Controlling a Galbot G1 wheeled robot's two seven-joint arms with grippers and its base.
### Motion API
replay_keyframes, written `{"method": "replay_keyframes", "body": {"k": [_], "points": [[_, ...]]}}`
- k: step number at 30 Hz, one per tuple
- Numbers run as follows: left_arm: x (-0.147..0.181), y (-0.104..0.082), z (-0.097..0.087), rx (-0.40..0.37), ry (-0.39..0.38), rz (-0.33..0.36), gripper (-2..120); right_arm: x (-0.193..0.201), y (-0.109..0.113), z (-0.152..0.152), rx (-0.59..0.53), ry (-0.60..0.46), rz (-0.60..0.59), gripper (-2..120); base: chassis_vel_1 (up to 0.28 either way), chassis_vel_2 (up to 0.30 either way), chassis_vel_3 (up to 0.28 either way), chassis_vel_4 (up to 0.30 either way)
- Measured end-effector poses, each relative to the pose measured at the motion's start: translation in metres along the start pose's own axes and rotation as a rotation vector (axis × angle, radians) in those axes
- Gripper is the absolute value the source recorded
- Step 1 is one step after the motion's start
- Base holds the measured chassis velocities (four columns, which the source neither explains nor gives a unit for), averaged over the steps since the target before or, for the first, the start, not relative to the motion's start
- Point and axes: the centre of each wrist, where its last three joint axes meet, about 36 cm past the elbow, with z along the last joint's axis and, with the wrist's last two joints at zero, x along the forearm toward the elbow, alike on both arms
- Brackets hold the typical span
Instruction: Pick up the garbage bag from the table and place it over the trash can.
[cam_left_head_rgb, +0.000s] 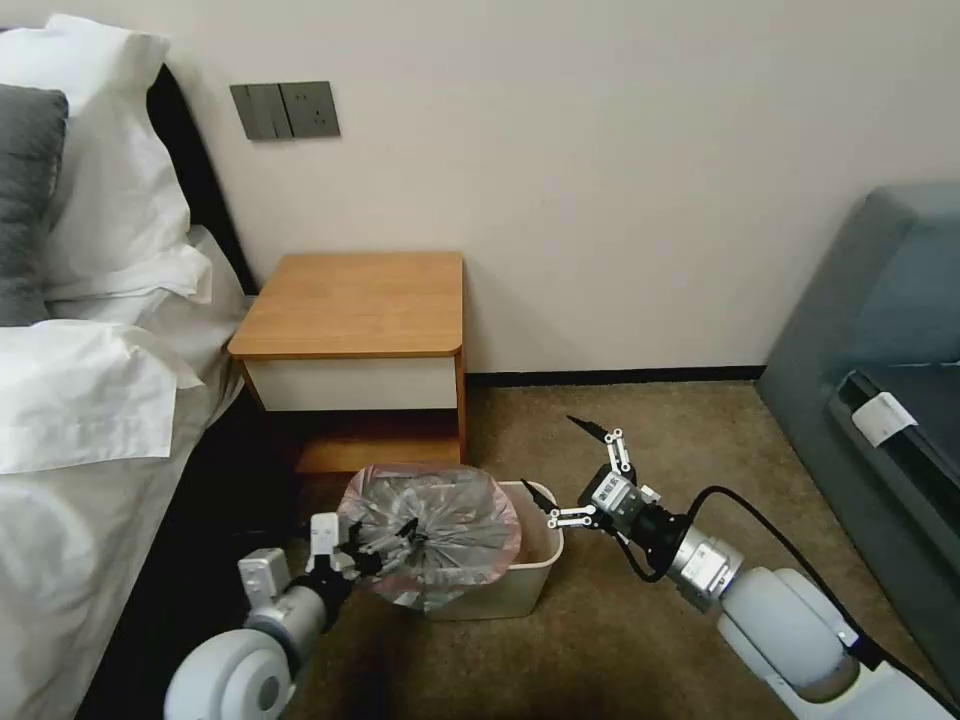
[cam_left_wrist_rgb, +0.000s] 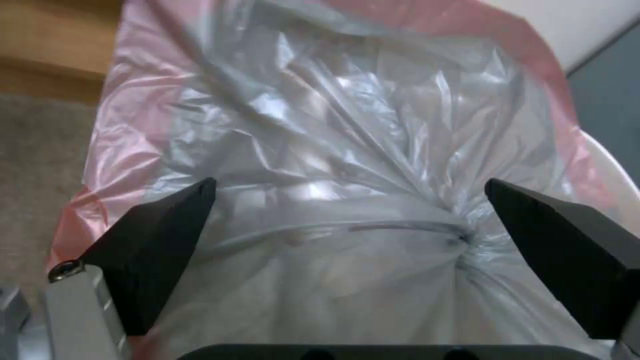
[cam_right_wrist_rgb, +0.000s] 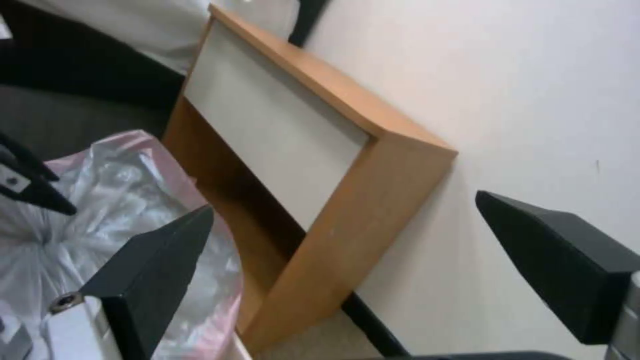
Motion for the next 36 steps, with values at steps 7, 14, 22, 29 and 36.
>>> {"method": "replay_keyframes", "body": {"k": [7, 14, 22, 29, 36], "points": [[-0.002, 0.003, -0.009, 0.007, -0.057, -0.004, 97, 0.010, -0.003, 0.011, 0.010, 0.017, 0.003, 100, 0.000, 0.000, 0.000, 0.000], [-0.004, 0.015, -0.011, 0.013, -0.012, -0.016, 93, 0.007, 0.001, 0.011, 0.000, 0.008, 0.002, 100, 0.000, 0.000, 0.000, 0.000], [-0.009, 0.029, -0.019, 0.020, 0.052, 0.011, 84, 0.011, 0.007, 0.013, -0.009, 0.000, 0.005, 100, 0.000, 0.000, 0.000, 0.000], [-0.013, 0.033, -0.019, 0.017, 0.091, 0.045, 84, 0.016, 0.003, 0.010, 0.000, -0.006, 0.017, 100, 0.000, 0.000, 0.000, 0.000], [-0.021, 0.029, -0.013, -0.002, 0.122, 0.047, 69, 0.018, 0.006, 0.006, -0.003, -0.016, 0.020, 100, 0.000, 0.000, 0.000, 0.000]]}}
